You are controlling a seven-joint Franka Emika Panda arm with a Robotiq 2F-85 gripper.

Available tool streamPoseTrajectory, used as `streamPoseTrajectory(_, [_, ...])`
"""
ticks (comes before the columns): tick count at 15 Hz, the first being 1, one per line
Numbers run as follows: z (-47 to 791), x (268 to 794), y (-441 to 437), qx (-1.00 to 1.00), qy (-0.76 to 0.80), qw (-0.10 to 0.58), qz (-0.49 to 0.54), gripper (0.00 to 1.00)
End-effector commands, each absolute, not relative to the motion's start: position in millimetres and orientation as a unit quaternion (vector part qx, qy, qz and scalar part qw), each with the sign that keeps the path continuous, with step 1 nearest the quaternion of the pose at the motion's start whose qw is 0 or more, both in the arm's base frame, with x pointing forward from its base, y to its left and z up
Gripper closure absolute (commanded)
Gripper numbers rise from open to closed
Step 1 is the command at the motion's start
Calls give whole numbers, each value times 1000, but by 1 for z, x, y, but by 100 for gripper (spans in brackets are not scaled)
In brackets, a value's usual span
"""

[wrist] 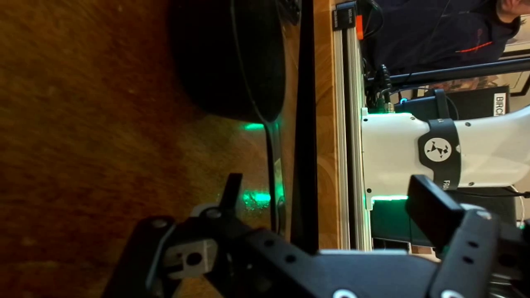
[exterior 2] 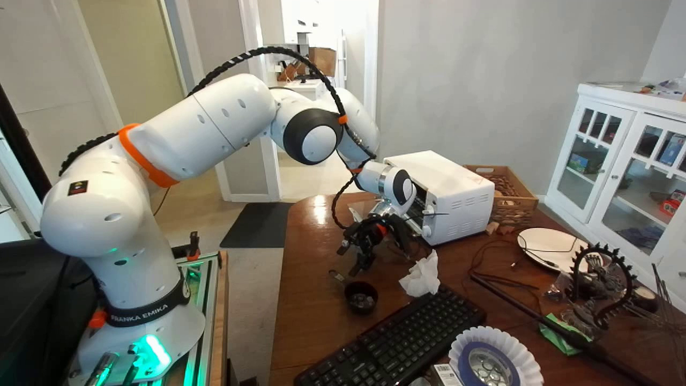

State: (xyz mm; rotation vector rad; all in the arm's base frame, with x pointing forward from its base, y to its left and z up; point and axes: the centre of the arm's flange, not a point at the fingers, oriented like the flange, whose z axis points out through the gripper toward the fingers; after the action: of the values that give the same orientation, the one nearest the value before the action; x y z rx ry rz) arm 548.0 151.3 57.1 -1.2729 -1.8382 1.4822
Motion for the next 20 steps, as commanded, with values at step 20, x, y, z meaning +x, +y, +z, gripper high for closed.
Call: streamPoseTrajectory(20, [36, 529, 152, -440, -686, 199, 545, 0])
